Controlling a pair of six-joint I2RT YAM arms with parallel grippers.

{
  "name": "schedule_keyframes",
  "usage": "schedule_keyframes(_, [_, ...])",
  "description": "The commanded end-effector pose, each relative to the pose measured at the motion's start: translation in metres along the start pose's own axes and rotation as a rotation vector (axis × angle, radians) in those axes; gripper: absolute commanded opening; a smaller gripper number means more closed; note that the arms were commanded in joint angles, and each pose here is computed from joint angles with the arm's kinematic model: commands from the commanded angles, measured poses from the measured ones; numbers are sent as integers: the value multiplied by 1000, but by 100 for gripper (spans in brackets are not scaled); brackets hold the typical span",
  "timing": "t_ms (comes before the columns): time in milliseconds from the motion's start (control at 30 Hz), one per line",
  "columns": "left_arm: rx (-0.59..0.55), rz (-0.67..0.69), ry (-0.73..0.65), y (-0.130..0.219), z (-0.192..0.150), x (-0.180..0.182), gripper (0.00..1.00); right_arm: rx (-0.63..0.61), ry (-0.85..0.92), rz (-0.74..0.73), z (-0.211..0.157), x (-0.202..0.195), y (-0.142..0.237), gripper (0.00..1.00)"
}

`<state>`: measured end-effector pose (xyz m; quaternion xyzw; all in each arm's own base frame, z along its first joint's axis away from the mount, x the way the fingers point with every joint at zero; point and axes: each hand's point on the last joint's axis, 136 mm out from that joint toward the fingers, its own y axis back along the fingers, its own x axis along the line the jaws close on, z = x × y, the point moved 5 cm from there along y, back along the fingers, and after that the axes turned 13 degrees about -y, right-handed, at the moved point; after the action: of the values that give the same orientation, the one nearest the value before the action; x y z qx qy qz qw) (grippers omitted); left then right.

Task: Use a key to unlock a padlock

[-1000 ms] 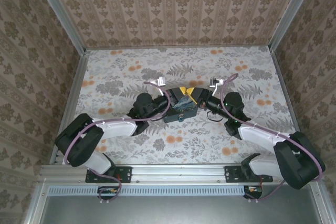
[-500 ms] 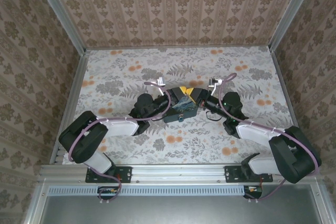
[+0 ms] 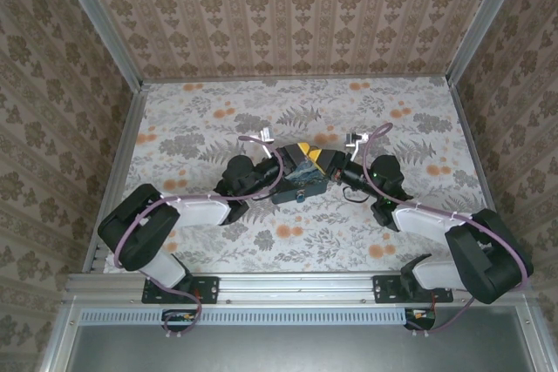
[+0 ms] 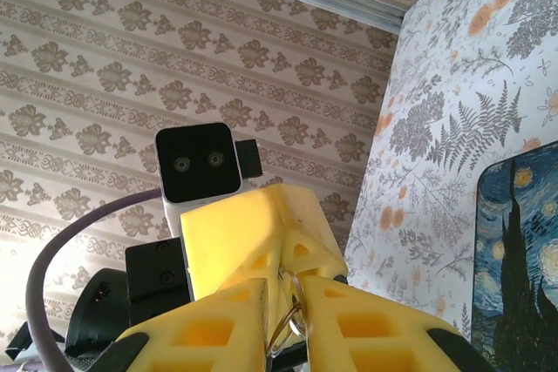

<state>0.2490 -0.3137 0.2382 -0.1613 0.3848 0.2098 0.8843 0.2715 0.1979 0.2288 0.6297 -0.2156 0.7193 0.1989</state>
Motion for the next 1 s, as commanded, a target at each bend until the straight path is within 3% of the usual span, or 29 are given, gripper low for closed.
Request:
schedule_keyframes(0, [-17,-28,0,-2,5,-4,0,28,22,47,-3,9,2,20])
schedule_keyframes(500, [30,-55,-1,-6,-1,-9,0,41,38,32,0,7,-5,28])
schedule_keyframes(967, [81,-61,7,-8,-7,-7,0,37,40,17,7,0,2,14])
